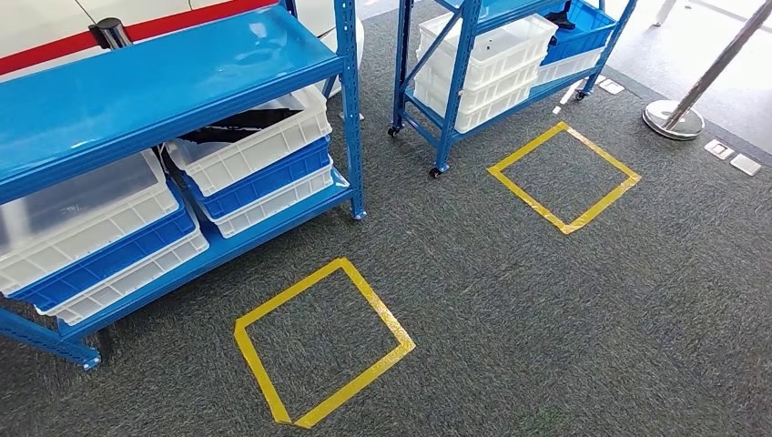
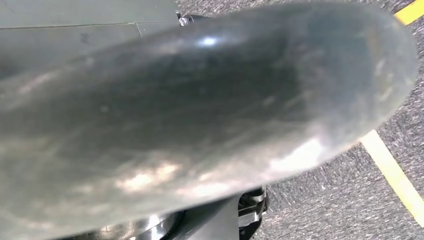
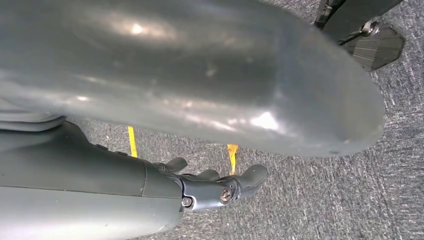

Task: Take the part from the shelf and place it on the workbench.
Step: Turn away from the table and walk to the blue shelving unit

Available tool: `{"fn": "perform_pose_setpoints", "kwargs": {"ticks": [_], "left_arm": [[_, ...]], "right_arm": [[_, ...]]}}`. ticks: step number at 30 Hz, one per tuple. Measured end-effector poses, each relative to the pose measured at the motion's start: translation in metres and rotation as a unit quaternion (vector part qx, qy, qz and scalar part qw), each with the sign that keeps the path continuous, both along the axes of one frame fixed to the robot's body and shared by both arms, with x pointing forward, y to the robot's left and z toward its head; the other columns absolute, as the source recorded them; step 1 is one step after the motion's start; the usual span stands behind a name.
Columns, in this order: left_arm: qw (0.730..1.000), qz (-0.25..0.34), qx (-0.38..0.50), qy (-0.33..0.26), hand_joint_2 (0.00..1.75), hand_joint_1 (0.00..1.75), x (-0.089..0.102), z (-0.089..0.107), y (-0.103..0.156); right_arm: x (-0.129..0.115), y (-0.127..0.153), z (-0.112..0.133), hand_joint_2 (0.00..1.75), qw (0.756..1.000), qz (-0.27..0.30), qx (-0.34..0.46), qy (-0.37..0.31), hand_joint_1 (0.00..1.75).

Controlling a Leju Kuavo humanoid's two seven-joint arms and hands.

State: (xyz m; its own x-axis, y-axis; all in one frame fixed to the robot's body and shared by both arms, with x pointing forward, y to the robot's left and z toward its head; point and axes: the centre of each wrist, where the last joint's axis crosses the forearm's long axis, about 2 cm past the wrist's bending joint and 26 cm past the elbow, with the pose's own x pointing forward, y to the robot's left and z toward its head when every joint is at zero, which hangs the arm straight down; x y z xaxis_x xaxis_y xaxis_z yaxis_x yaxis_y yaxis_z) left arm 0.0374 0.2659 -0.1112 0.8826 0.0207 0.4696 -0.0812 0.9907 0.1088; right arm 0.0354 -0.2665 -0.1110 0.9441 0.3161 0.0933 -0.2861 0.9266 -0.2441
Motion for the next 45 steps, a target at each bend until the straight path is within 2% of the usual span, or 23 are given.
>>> {"fn": "perform_pose_setpoints", "kwargs": {"ticks": [34,45], "left_arm": [[1.0,-0.003,0.001,0.003,0.0,0.0,-0.0005,0.0001,-0.0025],[1.0,0.004,0.006,-0.002,0.0,0.0,0.0005,0.0004,-0.0044]], "right_arm": [[-0.0012,0.0039,0.0,0.0,1.0,0.003,0.006,0.001,0.0],[-0.0004,0.0058,0.0007,0.0,1.0,0.012,-0.025,-0.014,0.0]]}}
